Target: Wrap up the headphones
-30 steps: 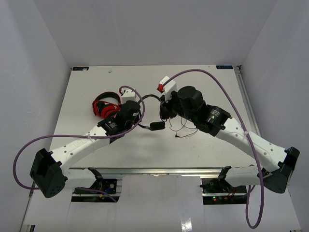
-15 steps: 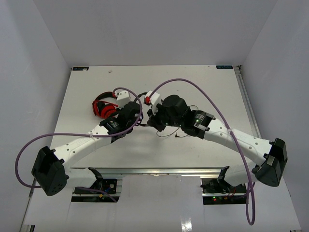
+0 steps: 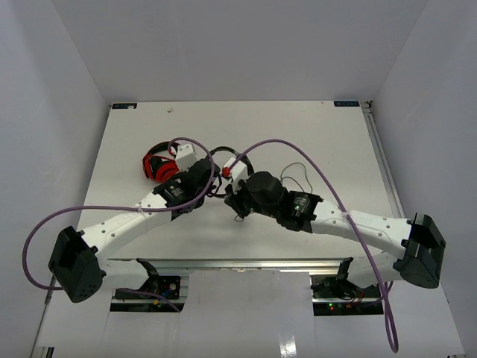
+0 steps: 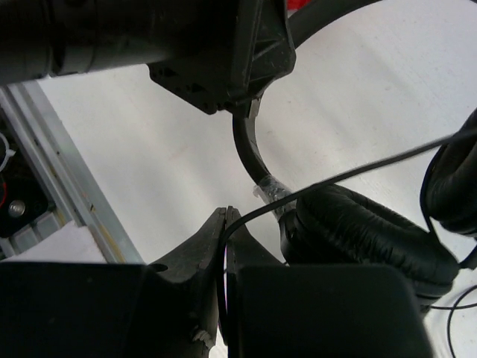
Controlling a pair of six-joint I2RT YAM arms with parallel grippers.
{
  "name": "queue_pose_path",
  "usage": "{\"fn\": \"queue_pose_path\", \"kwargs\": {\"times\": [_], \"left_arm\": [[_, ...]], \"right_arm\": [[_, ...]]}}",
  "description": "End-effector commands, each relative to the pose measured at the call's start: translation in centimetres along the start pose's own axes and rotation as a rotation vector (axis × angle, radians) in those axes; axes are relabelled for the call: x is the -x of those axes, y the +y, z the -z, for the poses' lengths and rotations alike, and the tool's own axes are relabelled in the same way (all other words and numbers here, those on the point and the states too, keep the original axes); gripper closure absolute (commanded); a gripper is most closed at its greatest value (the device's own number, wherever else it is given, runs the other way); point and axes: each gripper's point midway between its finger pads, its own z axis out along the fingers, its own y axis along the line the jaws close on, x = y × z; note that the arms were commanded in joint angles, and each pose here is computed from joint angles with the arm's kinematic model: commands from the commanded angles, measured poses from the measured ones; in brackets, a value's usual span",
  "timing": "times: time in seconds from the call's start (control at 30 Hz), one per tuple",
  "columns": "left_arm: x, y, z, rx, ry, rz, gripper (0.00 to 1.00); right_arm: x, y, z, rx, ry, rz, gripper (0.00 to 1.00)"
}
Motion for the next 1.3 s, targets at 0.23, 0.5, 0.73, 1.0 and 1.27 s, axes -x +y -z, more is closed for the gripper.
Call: {"fn": "queue_pose_path", "kwargs": {"times": [0.23,0.5,0.73,1.0,1.27], "left_arm": [[4.9,-3.3,4.3,-0.175,-0.049,0.275,1.0],[5.3,-3.0,5.7,-0.223,-0.045,0.315,1.0],[6.2,-2.7,7.0,-0.258,-0.061,0.368,1.0],[6.9,-2.7,7.4,-0.269,-0.077,0.418,1.0],[6.8,-2.1,6.5,-0.222,-0.102,0.431,1.0]], "right_arm": [[-0.6,1.2,1.0,-0.098,-0.194,-0.088,0.92],[-2.5,0.0,1.1,-0.169,-0.216,-0.104,0.92],[-2.7,-0.1,1.5,-0.162,-0.266,-0.131,0.92],[-2.5,1.8,0.9,-0.116,-0.296,-0.127,0.92],[0.0,4.4,0.0,-0.151,-0.305,-0.119,0.92]]}}
